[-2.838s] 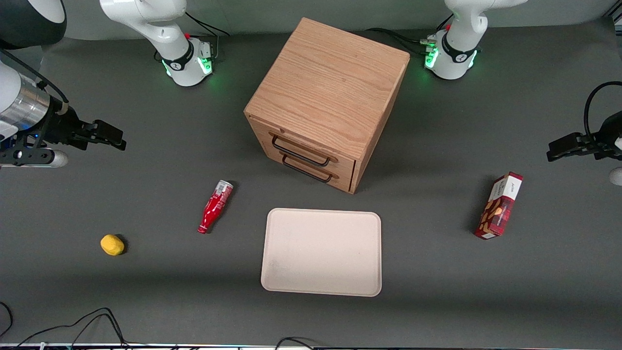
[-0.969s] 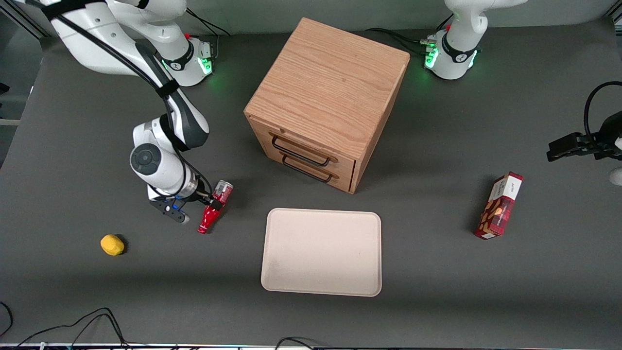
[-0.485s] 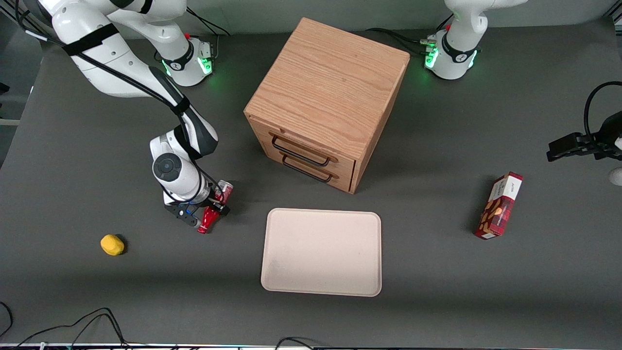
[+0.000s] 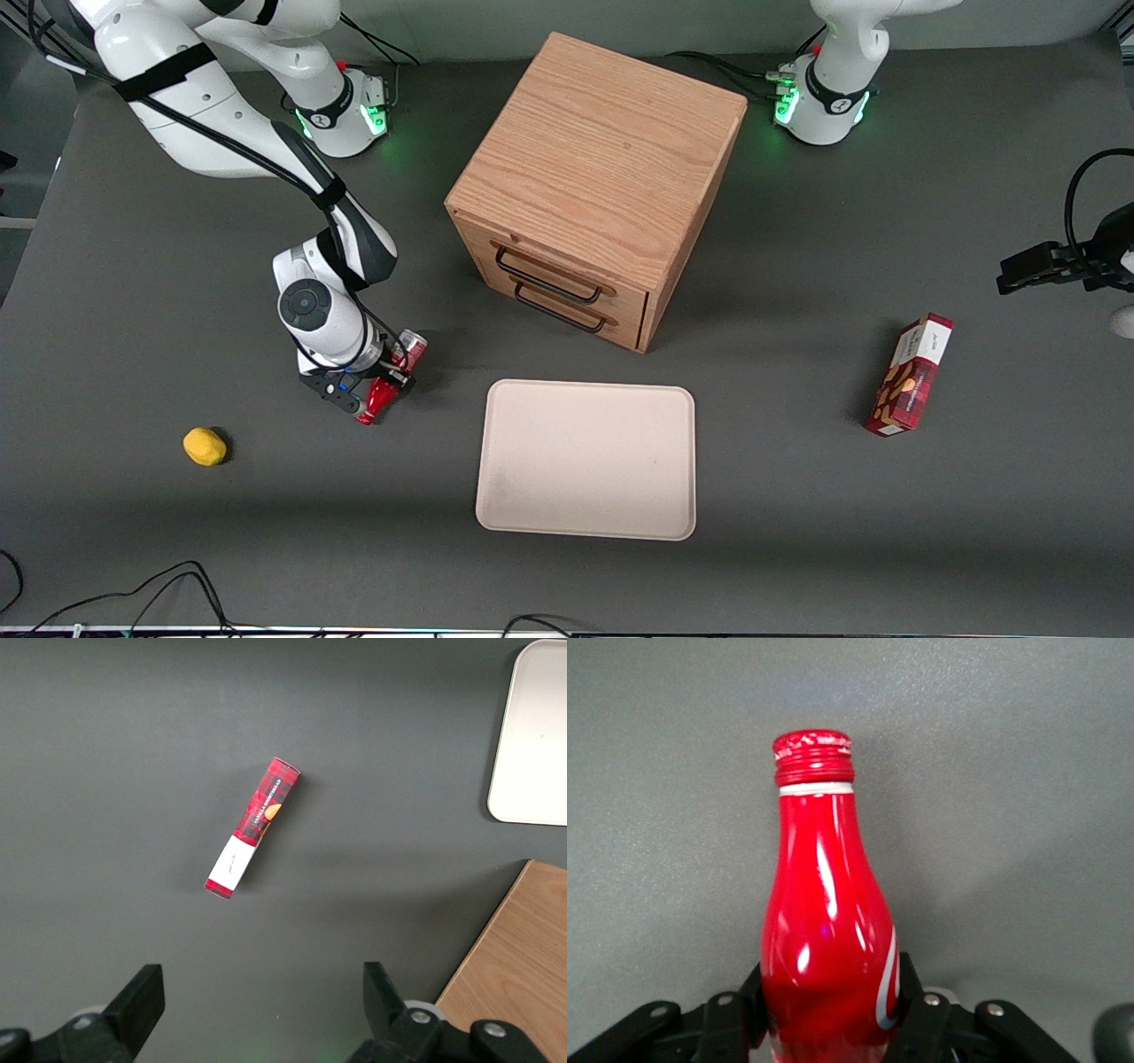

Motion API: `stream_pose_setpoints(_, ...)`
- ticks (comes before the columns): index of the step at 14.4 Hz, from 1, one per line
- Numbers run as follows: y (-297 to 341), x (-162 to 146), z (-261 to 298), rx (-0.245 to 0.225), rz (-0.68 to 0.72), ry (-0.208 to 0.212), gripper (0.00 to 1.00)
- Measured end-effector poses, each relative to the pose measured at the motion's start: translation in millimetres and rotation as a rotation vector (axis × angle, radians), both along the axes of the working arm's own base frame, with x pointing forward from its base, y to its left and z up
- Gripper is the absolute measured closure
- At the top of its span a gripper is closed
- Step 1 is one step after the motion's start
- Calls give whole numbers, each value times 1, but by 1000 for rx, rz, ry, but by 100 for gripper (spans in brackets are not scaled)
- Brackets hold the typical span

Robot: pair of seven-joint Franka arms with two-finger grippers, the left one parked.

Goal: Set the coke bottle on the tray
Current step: 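Close the right gripper around the bottle's body, then lift the bottle upright off the table with the right gripper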

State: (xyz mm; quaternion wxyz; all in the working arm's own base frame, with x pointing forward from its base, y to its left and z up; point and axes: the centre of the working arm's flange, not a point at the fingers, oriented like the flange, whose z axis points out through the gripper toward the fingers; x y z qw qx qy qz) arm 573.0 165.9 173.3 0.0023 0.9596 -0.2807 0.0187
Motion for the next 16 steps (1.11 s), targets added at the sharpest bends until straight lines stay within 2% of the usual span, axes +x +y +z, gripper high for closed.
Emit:
stream_pose_setpoints(4, -2, 4, 4, -2, -1, -10, 44)
stream_pose_setpoints(6, -9, 18, 28, -31, -5, -4, 44)
stream_pose_setpoints(8, -11, 35, 82, -66, -8, 32, 44)
stream_pose_setpoints(9, -10, 42, 118, -63, -6, 51, 44)
stream_pose_setpoints(11, -11, 49, 189, -45, 2, 90, 44)
stream_pose_setpoints(13, -12, 54, 260, -7, 22, 123, 44)
stream_pose_setpoints(16, -18, 61, 344, 34, 57, 113, 44)
